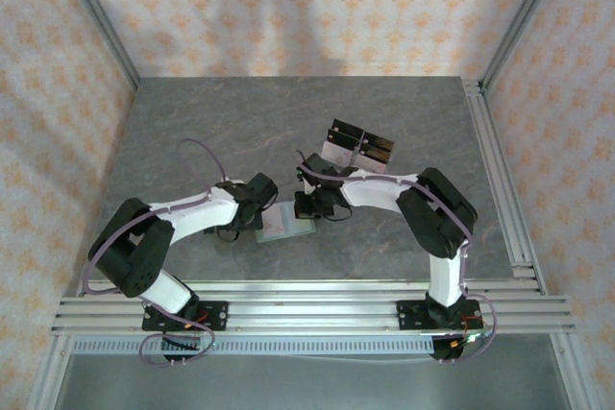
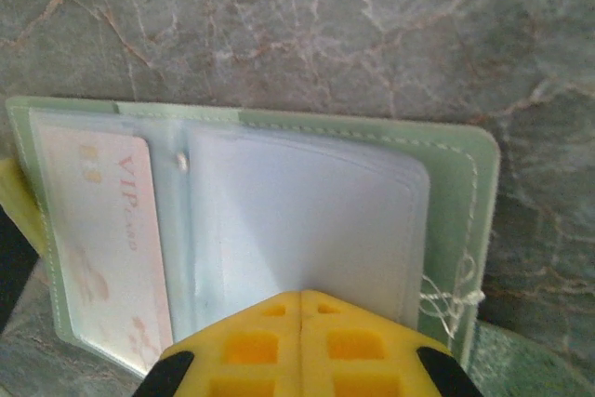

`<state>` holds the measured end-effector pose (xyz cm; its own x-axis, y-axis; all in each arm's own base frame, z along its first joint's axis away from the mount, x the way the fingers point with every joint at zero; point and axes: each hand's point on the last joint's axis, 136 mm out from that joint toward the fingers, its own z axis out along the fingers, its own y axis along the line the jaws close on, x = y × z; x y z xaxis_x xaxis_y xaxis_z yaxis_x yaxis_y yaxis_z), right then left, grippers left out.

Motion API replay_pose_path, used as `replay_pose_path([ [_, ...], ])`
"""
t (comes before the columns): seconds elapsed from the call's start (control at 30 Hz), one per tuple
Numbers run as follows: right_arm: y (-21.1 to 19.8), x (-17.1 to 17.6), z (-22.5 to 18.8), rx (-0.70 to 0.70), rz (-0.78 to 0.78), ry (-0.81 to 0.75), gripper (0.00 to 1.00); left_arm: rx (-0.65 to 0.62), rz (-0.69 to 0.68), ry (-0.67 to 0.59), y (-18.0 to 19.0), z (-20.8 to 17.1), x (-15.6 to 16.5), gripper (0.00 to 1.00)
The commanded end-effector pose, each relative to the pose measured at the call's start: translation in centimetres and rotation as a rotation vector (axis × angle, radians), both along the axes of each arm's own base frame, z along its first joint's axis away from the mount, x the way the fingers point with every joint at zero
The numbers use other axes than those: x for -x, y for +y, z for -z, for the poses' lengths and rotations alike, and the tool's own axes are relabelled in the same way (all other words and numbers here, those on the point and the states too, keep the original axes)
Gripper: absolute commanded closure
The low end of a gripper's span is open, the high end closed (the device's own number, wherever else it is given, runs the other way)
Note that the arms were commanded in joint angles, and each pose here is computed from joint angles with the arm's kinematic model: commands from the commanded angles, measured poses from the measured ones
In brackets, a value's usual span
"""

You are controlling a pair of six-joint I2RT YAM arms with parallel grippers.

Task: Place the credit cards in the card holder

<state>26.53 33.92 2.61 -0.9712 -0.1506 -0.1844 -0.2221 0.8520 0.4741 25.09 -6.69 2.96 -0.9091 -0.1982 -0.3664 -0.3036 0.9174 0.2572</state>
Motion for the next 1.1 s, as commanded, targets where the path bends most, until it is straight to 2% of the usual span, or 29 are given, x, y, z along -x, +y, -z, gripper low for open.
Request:
replay_pose_path([
  [0.0,-2.8,0.6,1.5,0.108,0.075,0.006,0.97,0.011,-0.011,-0.042,0.2,-1.2,-1.3,0.00],
  [0.2,-4.2,0.6,0.8,0.121,0.169,-0.011,0.96,0.015,-0.017,-0.049,0.7,-2.0,-1.8,0.00],
  [0.33,-2.7,-0.1,-1.6,0.032,0.153,-0.054,0.93,0.019,-0.015,-0.053,0.9,-2.5,-1.8,0.00],
  [0.47,-1.0,-0.3,-4.5,-0.055,0.117,-0.084,0.84,0.034,-0.015,-0.049,0.9,-2.4,-1.3,0.00],
  [0.57,0.3,0.0,-5.4,-0.095,0.085,-0.070,0.73,0.053,-0.015,-0.043,0.8,-2.0,-0.8,0.00],
  [0.63,1.0,0.4,-5.5,-0.106,0.071,-0.058,0.63,0.064,-0.015,-0.035,0.7,-1.7,-0.4,0.00],
  [0.7,1.9,0.8,-5.3,-0.116,0.059,-0.048,0.59,0.070,-0.014,-0.024,0.7,-1.3,-0.1,0.00],
  [1.07,4.0,2.1,-2.9,-0.132,0.065,0.004,0.55,0.071,-0.017,0.006,0.6,0.2,1.4,0.00],
])
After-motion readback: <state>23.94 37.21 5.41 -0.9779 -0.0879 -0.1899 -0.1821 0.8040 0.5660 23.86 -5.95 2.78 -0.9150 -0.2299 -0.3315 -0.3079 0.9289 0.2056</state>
